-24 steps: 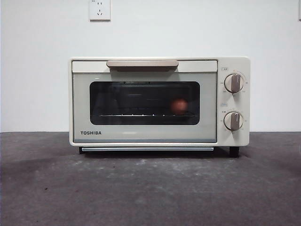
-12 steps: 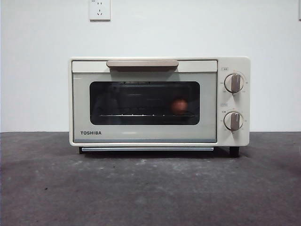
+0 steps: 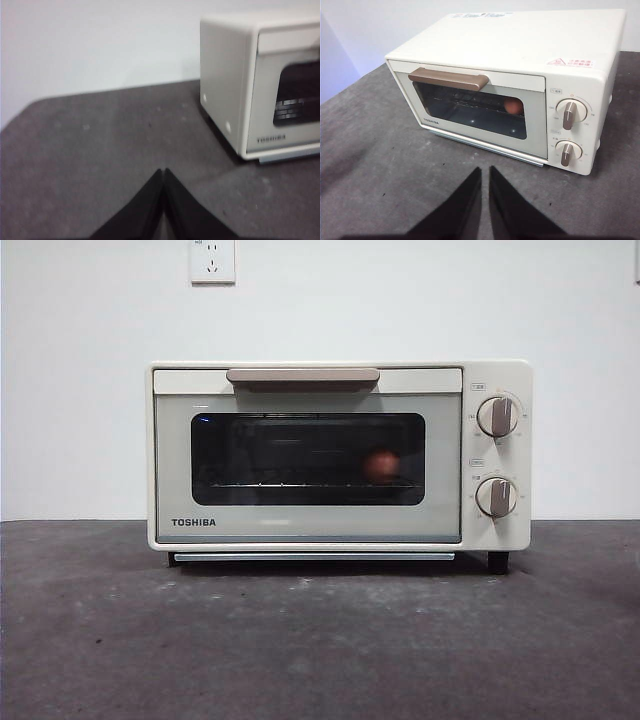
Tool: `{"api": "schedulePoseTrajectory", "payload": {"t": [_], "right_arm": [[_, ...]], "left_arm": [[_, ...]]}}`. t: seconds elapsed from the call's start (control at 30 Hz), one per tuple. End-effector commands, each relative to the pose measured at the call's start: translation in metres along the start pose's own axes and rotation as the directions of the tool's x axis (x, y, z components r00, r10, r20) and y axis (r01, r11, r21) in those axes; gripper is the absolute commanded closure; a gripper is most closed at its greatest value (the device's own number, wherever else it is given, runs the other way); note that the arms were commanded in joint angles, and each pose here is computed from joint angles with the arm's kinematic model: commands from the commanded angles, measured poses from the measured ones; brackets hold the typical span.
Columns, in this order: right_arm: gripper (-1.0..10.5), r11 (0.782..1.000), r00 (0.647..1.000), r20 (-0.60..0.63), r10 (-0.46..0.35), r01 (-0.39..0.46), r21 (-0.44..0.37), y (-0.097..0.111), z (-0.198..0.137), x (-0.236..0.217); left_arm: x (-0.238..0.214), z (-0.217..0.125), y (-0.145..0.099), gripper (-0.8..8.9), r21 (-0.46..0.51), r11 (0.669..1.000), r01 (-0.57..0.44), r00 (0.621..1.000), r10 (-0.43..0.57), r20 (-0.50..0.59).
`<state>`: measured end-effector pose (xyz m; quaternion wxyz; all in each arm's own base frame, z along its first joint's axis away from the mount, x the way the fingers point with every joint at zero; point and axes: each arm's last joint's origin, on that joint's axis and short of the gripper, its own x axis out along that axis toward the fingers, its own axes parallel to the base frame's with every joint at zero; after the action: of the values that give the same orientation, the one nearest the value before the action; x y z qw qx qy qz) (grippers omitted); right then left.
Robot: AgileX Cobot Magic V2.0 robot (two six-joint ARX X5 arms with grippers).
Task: Eggoven
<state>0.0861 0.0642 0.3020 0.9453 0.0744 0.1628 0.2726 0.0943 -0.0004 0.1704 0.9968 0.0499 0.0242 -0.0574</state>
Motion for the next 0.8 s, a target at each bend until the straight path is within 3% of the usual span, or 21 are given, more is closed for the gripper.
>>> {"api": "schedulePoseTrajectory", "payload": {"t": [0.03,0.23,0.8], "right_arm": [[9.4,1.000,1.000,0.015,0.008,-0.008,-0.016,0.001,0.003,-0.001],[9.4,1.000,1.000,0.015,0.008,-0.008,-0.016,0.001,0.003,-0.001],[9.4,1.000,1.000,0.015,0.008,-0.008,-0.016,0.001,0.003,-0.001]], "left_arm": [[0.002,-0.009,0.000,8.06,-0.041,0.999,-0.004,1.000,0.003,-0.022],[0.003,-0.023,-0.002,8.06,-0.067,0.998,0.000,0.993,-0.008,-0.120],[0.003,-0.021,-0.001,8.06,-0.063,0.998,0.000,0.995,-0.007,-0.101]]}}
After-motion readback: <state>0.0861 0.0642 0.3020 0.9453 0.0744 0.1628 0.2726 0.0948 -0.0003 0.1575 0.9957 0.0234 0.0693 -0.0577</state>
